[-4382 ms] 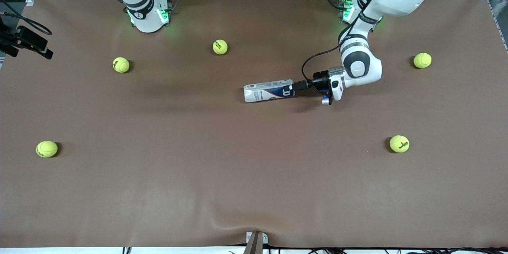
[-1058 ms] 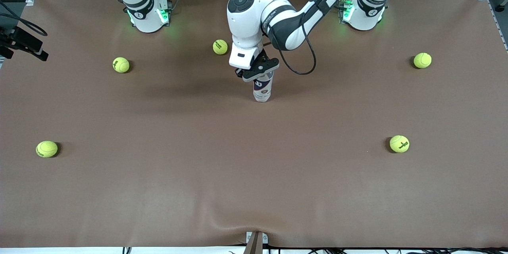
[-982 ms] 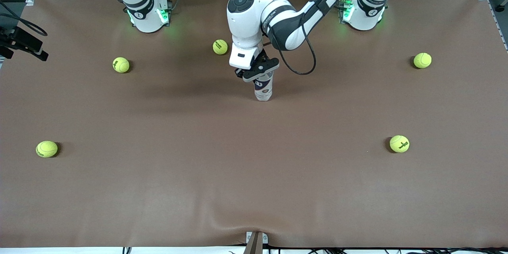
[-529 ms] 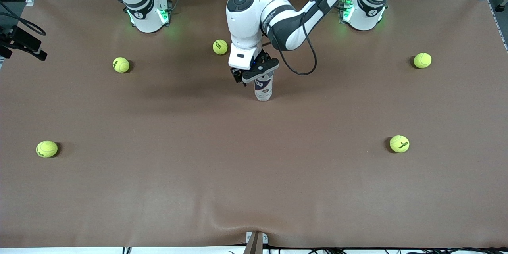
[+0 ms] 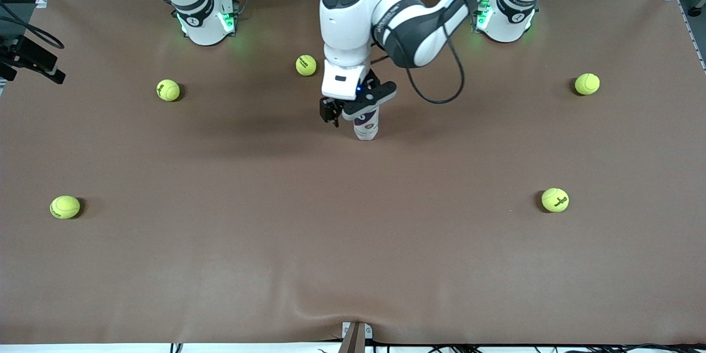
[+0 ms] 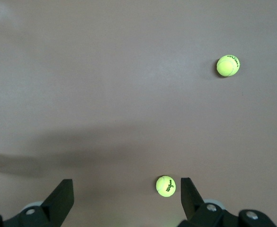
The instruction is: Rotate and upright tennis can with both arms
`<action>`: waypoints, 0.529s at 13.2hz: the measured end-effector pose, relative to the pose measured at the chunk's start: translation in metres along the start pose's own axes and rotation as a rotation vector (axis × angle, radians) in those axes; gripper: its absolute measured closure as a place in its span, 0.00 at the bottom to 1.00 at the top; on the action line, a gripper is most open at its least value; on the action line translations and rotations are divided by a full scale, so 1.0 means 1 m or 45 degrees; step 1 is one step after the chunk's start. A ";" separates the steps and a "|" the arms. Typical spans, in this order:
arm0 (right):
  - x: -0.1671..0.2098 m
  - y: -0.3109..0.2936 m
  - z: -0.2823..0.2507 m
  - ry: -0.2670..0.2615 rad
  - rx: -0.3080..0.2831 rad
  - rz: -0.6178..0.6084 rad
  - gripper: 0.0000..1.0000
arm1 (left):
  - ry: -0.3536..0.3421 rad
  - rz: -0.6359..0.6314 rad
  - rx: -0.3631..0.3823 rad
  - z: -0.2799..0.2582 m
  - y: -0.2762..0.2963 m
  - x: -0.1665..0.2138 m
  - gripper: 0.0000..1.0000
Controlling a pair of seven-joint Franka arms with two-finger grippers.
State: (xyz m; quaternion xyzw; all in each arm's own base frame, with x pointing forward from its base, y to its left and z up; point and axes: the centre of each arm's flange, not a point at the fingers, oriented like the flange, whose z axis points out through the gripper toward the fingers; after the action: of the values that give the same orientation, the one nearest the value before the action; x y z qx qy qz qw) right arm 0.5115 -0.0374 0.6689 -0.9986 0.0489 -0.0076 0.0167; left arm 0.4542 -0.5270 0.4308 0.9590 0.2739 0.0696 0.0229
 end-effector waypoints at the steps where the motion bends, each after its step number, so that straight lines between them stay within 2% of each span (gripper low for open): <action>1: 0.000 -0.001 0.000 0.000 0.000 -0.002 0.00 | -0.015 0.004 -0.004 -0.009 -0.003 0.020 0.00; 4: 0.000 -0.004 0.000 0.000 0.000 -0.009 0.00 | -0.033 0.034 -0.025 -0.030 -0.021 0.088 0.00; 7: 0.000 -0.012 0.000 0.000 0.001 -0.029 0.00 | -0.021 0.098 -0.024 -0.030 -0.036 0.133 0.00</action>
State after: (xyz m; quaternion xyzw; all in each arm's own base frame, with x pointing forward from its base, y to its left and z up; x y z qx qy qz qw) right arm 0.5122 -0.0253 0.6693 -0.9991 0.0373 -0.0079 0.0170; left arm 0.5424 -0.4258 0.4738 0.9690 0.2360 0.0652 0.0315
